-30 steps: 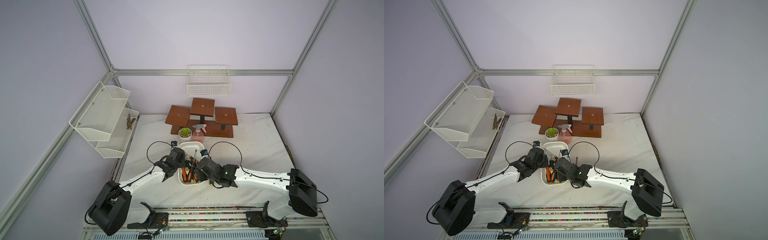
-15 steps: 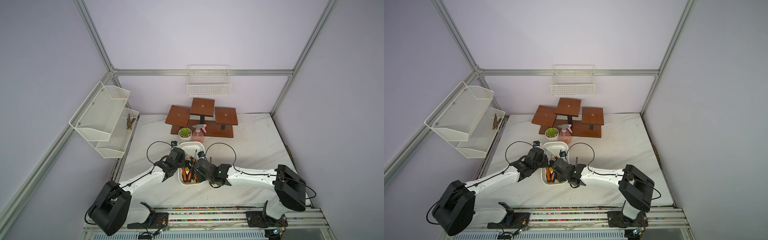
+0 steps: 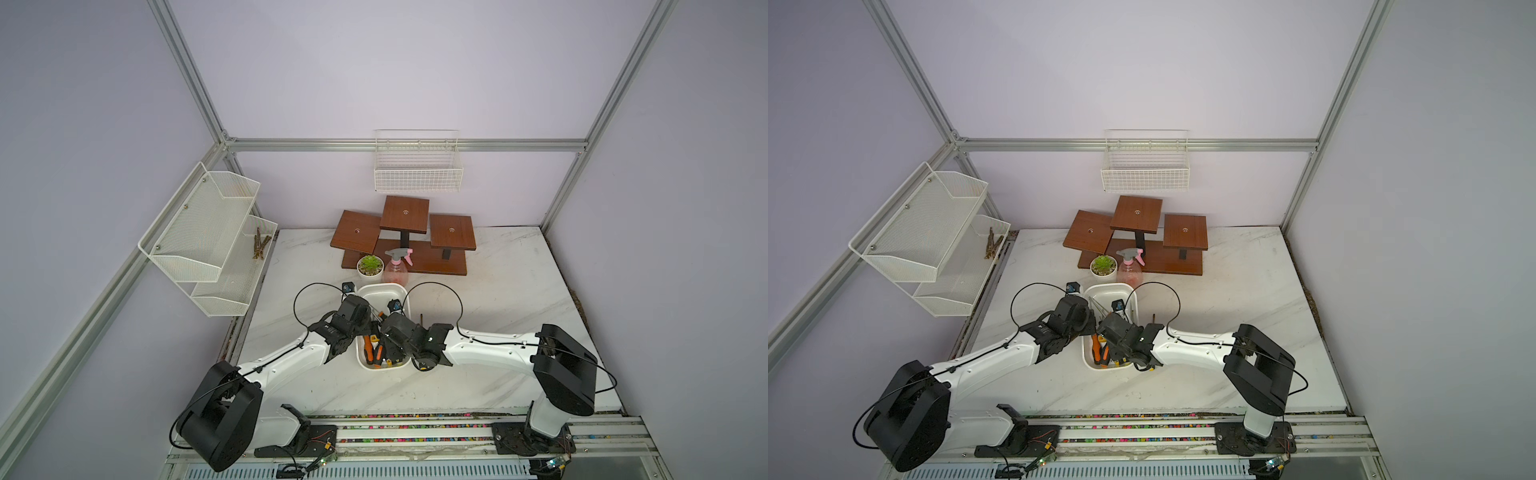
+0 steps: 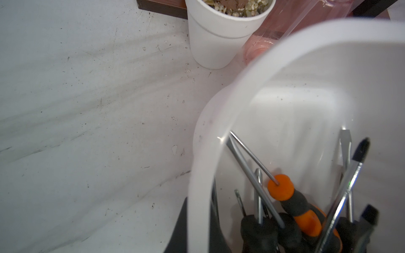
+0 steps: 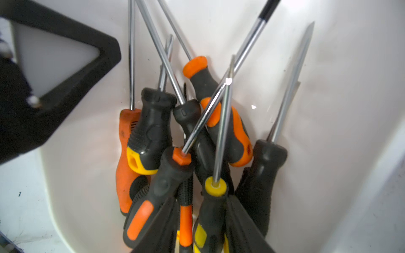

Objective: Take out the screwdriver from the storage box
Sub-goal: Pick up the screwdriver from the storage box, then place the screwdriver at the center of the board, then pick up the screwdriver from the storage box.

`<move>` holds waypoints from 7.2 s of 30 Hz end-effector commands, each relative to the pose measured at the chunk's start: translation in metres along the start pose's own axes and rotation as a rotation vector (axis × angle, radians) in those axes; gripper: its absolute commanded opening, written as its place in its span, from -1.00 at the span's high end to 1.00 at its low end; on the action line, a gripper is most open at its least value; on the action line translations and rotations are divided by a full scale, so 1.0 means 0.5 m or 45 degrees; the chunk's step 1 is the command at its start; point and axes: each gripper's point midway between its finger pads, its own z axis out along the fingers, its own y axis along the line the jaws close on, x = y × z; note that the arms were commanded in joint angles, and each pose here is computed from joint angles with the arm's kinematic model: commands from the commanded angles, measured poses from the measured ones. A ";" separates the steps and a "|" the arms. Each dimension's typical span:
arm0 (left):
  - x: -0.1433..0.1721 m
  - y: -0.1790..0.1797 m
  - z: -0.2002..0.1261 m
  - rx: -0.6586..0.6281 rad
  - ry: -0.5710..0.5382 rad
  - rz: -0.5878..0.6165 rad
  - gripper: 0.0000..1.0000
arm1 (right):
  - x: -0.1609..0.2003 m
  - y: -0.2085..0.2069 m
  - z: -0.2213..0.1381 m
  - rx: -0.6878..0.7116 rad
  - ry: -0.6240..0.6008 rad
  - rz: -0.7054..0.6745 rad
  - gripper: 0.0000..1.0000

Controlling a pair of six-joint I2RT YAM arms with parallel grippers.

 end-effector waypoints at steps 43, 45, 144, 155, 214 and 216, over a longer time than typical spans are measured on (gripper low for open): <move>-0.032 -0.005 -0.011 0.020 -0.089 -0.068 1.00 | -0.010 -0.024 0.025 -0.032 0.009 -0.037 1.00; -0.031 -0.003 -0.010 0.013 -0.085 -0.069 1.00 | -0.017 -0.019 0.017 -0.049 -0.002 -0.041 1.00; -0.022 0.006 -0.006 -0.022 -0.073 -0.044 1.00 | 0.099 -0.236 -0.032 -0.148 0.106 0.395 1.00; -0.021 0.007 -0.005 -0.023 -0.070 -0.045 1.00 | 0.098 -0.238 -0.018 -0.176 0.131 0.420 1.00; -0.035 -0.010 -0.016 0.001 -0.077 -0.034 1.00 | -0.045 0.012 -0.146 -0.534 -0.019 0.233 0.25; -0.036 -0.014 -0.016 0.004 -0.077 -0.032 1.00 | -0.036 0.025 -0.124 -0.570 0.008 0.256 0.25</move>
